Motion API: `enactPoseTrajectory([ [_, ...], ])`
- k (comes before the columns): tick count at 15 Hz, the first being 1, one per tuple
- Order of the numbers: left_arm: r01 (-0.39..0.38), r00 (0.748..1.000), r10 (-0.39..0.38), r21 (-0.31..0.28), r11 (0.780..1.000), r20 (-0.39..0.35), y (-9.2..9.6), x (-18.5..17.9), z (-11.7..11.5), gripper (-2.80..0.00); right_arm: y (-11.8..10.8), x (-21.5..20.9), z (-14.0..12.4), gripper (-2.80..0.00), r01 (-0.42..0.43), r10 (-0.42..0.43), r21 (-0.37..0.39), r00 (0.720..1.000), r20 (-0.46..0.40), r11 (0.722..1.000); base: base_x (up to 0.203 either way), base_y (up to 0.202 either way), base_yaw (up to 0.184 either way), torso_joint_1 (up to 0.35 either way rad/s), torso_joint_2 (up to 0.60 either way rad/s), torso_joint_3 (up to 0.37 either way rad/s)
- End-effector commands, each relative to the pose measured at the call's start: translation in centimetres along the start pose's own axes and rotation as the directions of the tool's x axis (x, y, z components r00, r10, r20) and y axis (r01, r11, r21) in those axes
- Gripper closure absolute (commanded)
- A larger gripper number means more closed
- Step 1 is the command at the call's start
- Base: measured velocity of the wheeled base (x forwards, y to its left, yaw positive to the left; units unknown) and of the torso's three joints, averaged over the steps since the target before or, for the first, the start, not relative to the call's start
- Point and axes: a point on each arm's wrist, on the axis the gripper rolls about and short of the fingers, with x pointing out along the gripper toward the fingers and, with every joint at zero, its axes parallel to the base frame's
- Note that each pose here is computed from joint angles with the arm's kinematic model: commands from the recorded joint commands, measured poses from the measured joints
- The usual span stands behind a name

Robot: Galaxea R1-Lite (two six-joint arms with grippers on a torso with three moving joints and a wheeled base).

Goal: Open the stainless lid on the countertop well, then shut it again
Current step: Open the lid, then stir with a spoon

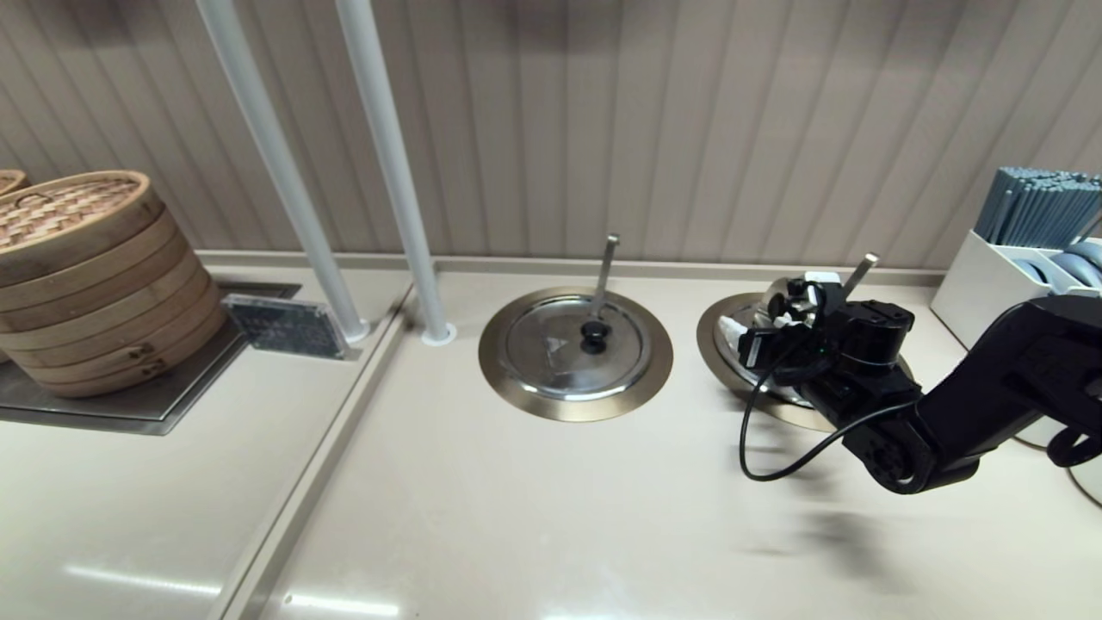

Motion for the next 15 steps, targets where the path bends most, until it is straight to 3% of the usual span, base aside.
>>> enactPoseTrajectory([
  [1,0.000,1.000,0.000,0.000,1.000,0.001,0.0,0.0,0.0,0.00,0.8,-0.7,0.8,-2.80,-0.014,0.014,0.000,1.000,0.023,1.000,0.000,0.000,0.000,0.000,0.00,0.000],
  [6,0.000,1.000,0.000,0.000,1.000,0.001,0.0,0.0,0.0,0.00,3.0,-2.2,1.1,-2.80,-0.064,0.064,-0.001,0.998,0.026,0.998,0.000,0.000,0.000,0.000,0.00,0.000],
  [10,0.000,1.000,0.000,0.000,1.000,0.001,0.0,0.0,0.0,0.00,3.2,-3.8,4.4,-2.80,-0.069,0.068,0.004,0.991,0.114,0.998,0.000,0.000,0.000,0.000,0.00,0.000],
  [12,0.000,1.000,0.000,-0.001,1.000,0.001,0.0,0.0,0.0,0.00,1.8,-4.7,7.5,-2.80,0.012,-0.008,-0.019,0.982,0.188,1.000,0.000,0.000,0.000,0.000,0.00,0.000],
  [15,0.000,1.000,0.000,0.000,1.000,0.001,0.0,0.0,0.0,0.00,-2.9,-4.5,10.5,-2.80,0.178,-0.155,-0.079,0.959,0.239,0.981,0.000,0.000,0.000,0.000,0.00,0.000],
])
